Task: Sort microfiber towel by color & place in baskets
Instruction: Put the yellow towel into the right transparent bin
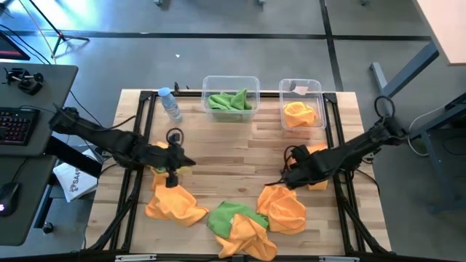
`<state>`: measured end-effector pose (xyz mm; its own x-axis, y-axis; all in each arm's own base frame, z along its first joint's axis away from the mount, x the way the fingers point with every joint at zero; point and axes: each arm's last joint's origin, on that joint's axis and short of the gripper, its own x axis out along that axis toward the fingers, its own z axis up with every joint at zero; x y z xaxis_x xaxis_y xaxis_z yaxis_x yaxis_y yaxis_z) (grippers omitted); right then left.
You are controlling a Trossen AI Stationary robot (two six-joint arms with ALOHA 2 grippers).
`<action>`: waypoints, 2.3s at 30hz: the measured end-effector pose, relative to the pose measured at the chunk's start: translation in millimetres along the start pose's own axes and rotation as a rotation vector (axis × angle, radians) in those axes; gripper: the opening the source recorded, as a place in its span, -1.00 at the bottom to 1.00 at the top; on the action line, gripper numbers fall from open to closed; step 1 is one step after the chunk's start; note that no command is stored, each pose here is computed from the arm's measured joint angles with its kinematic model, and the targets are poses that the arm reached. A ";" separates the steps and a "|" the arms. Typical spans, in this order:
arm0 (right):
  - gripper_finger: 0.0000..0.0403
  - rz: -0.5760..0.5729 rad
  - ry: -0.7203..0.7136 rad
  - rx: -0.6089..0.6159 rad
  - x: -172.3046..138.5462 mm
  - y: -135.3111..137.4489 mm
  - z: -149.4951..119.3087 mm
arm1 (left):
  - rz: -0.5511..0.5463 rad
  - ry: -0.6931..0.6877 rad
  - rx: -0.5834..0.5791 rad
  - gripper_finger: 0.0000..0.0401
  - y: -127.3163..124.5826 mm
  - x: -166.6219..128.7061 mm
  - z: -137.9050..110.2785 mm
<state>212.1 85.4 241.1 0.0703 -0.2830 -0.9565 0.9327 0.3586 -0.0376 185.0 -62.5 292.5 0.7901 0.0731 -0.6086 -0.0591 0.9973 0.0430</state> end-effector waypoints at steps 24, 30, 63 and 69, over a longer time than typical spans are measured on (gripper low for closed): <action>-0.95 -0.167 0.165 0.041 67.6 20.2 -9.7 | -0.144 -0.069 -0.018 -1.00 1.0 -5.4 -10.4; -0.99 -0.012 0.032 -0.007 33.2 34.7 -4.1 | -0.139 -0.070 -0.017 -1.00 1.1 -5.3 -10.3; -1.00 0.307 -0.508 -0.214 -114.6 27.3 44.3 | -0.088 -0.178 -0.101 -1.00 1.5 -6.4 -0.5; -1.00 0.291 -0.552 -0.203 -114.9 26.6 46.3 | -0.064 -0.183 -0.061 -1.00 2.1 -6.3 -0.4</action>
<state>245.2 86.2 363.4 0.5310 -0.5453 -0.6486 0.7671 0.6345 0.0947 179.6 -60.9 296.1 0.8909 0.0145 -0.4540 -0.0379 0.9984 -0.0425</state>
